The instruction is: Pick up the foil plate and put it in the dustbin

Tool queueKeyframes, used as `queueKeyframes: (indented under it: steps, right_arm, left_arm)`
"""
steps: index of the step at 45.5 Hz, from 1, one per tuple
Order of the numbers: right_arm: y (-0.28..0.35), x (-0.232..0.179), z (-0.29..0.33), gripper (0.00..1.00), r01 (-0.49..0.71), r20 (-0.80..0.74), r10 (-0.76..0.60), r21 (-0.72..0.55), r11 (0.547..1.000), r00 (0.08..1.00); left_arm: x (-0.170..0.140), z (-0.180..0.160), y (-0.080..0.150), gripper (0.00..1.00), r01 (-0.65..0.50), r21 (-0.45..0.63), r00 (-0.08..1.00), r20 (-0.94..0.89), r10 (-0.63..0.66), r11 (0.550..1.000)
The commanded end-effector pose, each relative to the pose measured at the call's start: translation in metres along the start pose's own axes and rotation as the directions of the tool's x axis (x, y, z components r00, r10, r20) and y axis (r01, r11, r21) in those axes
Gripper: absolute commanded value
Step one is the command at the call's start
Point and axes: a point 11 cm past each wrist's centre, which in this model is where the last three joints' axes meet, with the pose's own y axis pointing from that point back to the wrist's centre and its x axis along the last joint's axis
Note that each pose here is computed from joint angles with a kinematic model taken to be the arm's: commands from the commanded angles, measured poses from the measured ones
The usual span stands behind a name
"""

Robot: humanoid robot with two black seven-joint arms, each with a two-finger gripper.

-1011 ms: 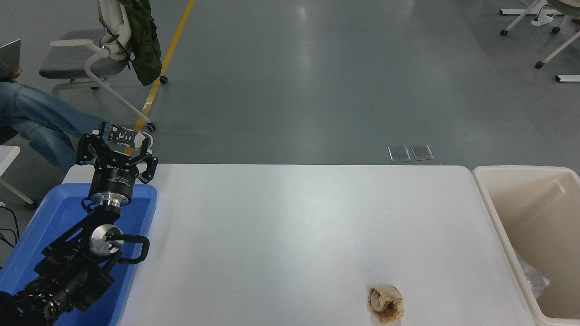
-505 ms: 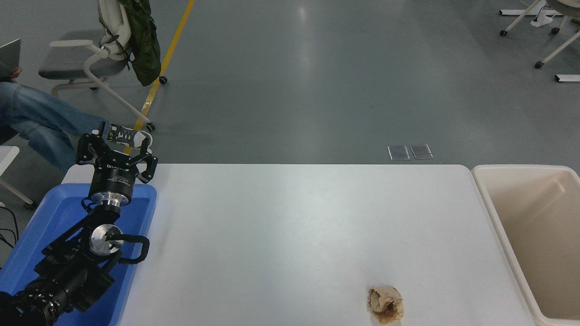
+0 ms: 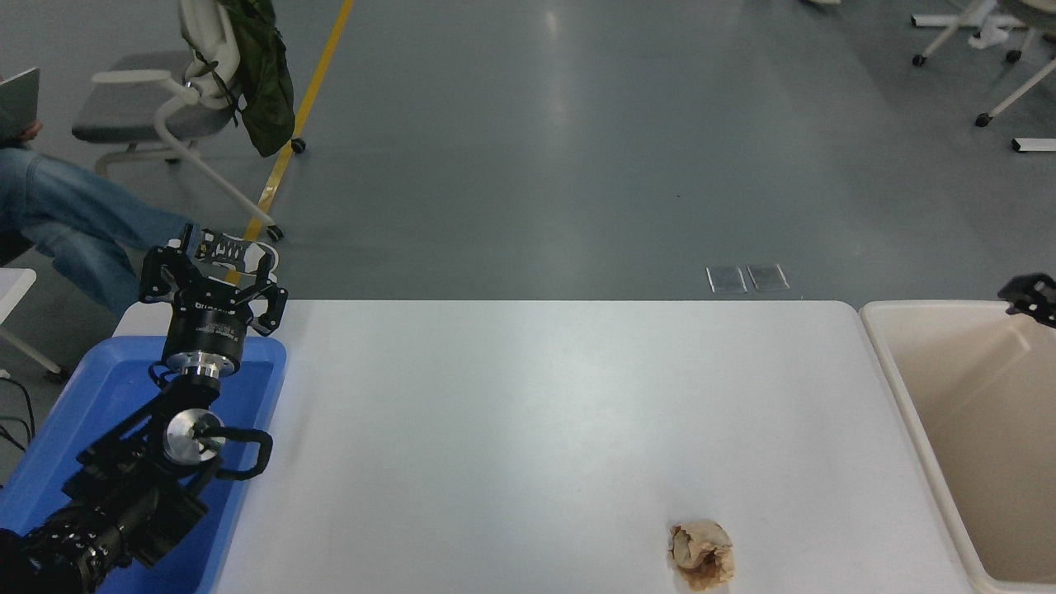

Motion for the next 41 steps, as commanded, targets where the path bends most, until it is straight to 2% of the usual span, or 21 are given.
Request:
queueKeyframes:
  steps: [1, 6, 17, 24, 41]
  right_arm:
    - [0.087, -0.012, -0.097, 1.00, 0.227, -0.250, -0.200, 0.086, 0.970, 0.947]
    - [0.111, -0.022, -0.129, 1.00, 0.263, -0.357, -0.223, 0.065, 0.963, 0.907]
    - [0.131, -0.043, -0.172, 1.00, 0.232, -0.485, -0.181, 0.046, 0.972, 0.856]
    - [0.135, -0.054, -0.186, 1.00, 0.188, -0.582, -0.160, -0.012, 0.982, 0.797]
    - [0.149, -0.059, -0.203, 1.00, 0.177, -0.611, -0.126, 0.023, 0.984, 0.782]
  left_arm:
    - [0.000, 0.000, 0.000, 0.99, 0.001, 0.000, 1.000, 0.000, -0.001, 1.000]
    - [0.000, 0.000, 0.000, 0.99, -0.001, -0.001, 1.000, 0.000, 0.001, 1.000]
    - [0.000, 0.000, 0.000, 0.99, -0.001, 0.000, 1.000, 0.001, 0.001, 1.000]
    - [0.000, 0.000, 0.000, 0.99, -0.001, 0.000, 1.000, 0.001, 0.001, 1.000]
    - [0.000, 0.000, 0.000, 0.99, 0.001, 0.000, 1.000, 0.000, -0.001, 1.000]
